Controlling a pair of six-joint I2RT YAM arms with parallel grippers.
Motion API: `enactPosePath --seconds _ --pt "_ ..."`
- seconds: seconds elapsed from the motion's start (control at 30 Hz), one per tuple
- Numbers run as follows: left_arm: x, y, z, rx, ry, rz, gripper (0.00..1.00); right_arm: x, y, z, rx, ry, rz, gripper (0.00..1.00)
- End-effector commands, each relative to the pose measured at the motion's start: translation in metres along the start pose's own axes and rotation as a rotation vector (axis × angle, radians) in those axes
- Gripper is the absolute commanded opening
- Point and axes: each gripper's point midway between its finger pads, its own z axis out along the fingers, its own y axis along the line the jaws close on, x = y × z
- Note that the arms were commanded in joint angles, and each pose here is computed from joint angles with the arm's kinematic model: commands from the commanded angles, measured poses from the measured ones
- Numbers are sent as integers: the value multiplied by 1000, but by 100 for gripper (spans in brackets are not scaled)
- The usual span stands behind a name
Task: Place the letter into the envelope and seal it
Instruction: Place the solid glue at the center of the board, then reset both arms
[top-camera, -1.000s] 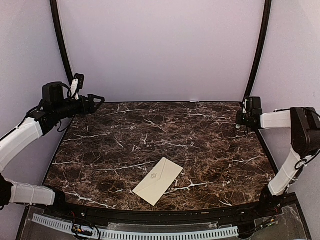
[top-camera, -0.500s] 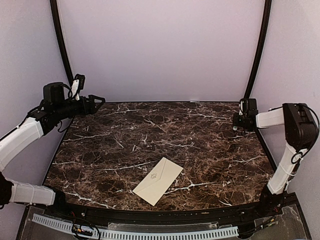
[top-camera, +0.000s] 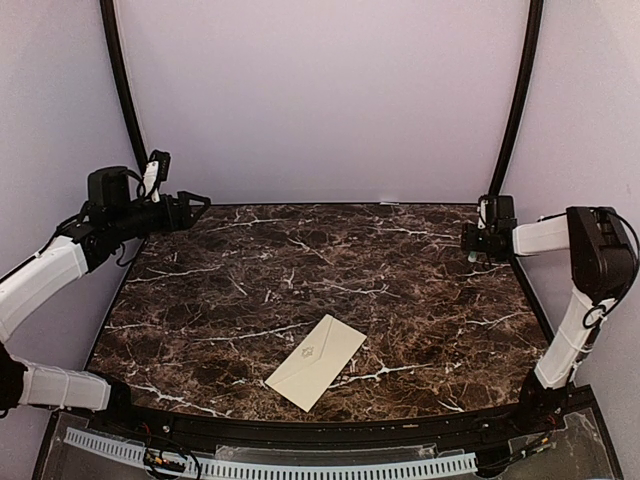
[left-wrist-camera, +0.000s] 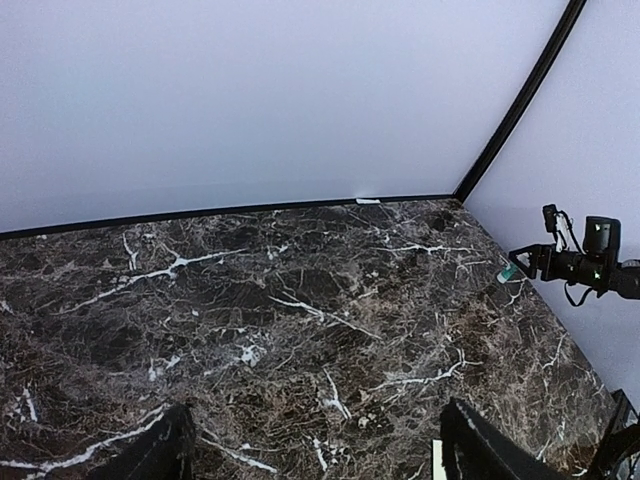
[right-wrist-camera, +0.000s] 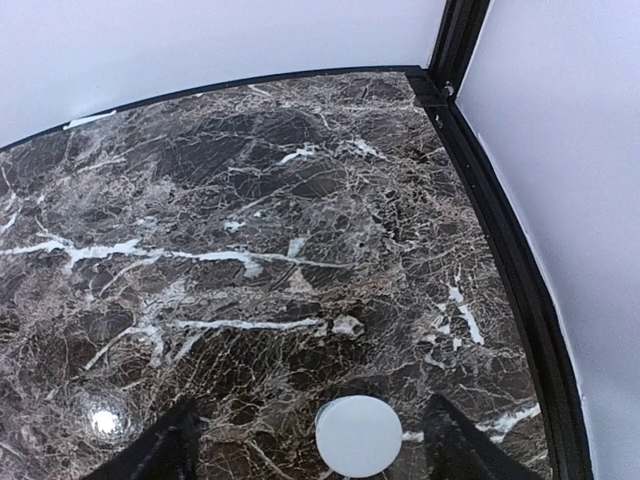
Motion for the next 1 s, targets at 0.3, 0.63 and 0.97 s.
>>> enactPosePath --seconds 0.3,0.63,0.97 --pt "46 73 5 -145 -92 -300 88 -72 -3 -102 -78 -296 67 88" --pt "86 200 -74 -580 -308 -230 90 -35 -12 -169 -158 -525 95 92" --pt "89 178 -72 -472 -449 99 92 6 -23 -161 -109 -621 62 94"
